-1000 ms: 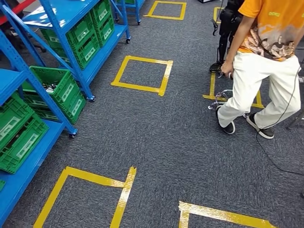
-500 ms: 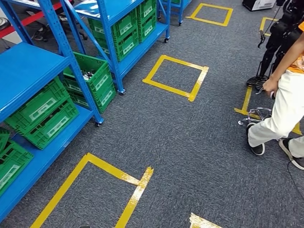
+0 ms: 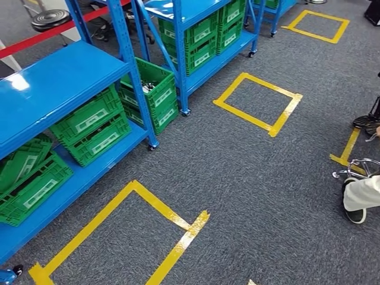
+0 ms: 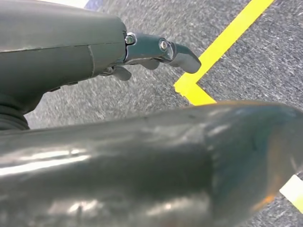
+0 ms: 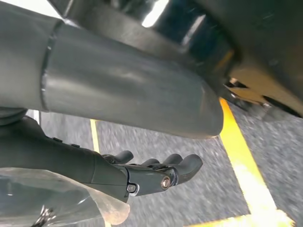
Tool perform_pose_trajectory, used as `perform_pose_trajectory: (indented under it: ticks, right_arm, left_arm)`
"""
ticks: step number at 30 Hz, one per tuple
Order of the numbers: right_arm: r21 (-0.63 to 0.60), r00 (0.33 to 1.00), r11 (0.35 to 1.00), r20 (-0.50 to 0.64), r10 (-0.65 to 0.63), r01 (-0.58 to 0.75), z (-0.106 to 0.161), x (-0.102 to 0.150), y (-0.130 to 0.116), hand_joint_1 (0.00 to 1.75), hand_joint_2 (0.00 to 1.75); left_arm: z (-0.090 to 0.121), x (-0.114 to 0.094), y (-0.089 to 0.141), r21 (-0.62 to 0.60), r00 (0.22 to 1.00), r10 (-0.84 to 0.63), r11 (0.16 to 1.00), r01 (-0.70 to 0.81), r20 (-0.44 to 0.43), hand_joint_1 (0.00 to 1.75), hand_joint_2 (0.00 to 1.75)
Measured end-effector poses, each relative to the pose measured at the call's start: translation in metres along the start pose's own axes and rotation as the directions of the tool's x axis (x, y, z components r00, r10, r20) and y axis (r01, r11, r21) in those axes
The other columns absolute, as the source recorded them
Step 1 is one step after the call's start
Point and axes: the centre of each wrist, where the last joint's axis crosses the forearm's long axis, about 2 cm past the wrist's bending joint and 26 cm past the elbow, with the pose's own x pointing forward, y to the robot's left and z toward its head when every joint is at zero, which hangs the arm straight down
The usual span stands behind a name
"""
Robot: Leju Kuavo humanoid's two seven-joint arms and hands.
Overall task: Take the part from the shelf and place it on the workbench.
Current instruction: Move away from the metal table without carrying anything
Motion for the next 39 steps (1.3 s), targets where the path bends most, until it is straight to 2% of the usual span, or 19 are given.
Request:
perform_pose_trajectory:
  ticks: [5, 7, 12, 16, 23, 31, 34, 36, 39]
  right_arm:
    - [0.034, 0.998, 0.998, 0.032, 0.059, -0.06, -0.002, 0.01, -0.002, 0.0, 0.0]
    - [0.066, 0.993, 0.992, 0.037, 0.109, -0.111, -0.003, 0.015, -0.003, 0.0, 0.0]
    - [0.139, 0.976, 0.966, 0.053, 0.212, -0.217, -0.008, 0.034, -0.012, 0.0, 0.0]
    - [0.144, 0.964, 0.954, 0.08, 0.254, -0.264, -0.01, 0.046, -0.018, 0.0, 0.0]
    - [0.141, 0.956, 0.946, 0.095, 0.279, -0.291, -0.01, 0.052, -0.018, 0.0, 0.0]
    - [0.138, 0.954, 0.945, 0.099, 0.284, -0.296, -0.011, 0.053, -0.018, 0.0, 0.0]
    - [0.149, 0.95, 0.94, 0.11, 0.293, -0.307, -0.011, 0.058, -0.021, 0.0, 0.0]
    - [0.158, 0.944, 0.932, 0.122, 0.308, -0.325, -0.012, 0.063, -0.024, 0.0, 0.0]
    - [0.175, 0.933, 0.918, 0.134, 0.336, -0.355, -0.013, 0.066, -0.025, 0.0, 0.0]
  left_arm:
    - [-0.003, 0.011, -0.001, 0.002, 0.997, 0.068, 0.998, -0.068, 0.026, 0.0, 0.0]
    - [-0.009, 0.033, -0.002, 0.013, 0.993, 0.116, 0.993, -0.116, 0.03, 0.0, 0.0]
    - [-0.031, 0.112, 0.014, 0.064, 0.97, 0.241, 0.969, -0.239, -0.028, 0.0, 0.0]
    - [-0.04, 0.149, 0.027, 0.084, 0.95, 0.313, 0.947, -0.31, -0.018, 0.0, 0.0]
    - [-0.044, 0.162, 0.036, 0.092, 0.936, 0.352, 0.932, -0.35, -0.007, 0.0, 0.0]
    - [-0.046, 0.166, 0.038, 0.092, 0.933, 0.361, 0.929, -0.359, -0.005, 0.0, 0.0]
    - [-0.049, 0.171, 0.044, 0.103, 0.927, 0.372, 0.925, -0.366, -0.041, 0.0, 0.0]
    - [-0.051, 0.18, 0.051, 0.112, 0.919, 0.388, 0.919, -0.379, -0.075, 0.0, 0.0]
    - [-0.054, 0.207, 0.062, 0.118, 0.902, 0.418, 0.906, -0.406, -0.107, 0.0, 0.0]
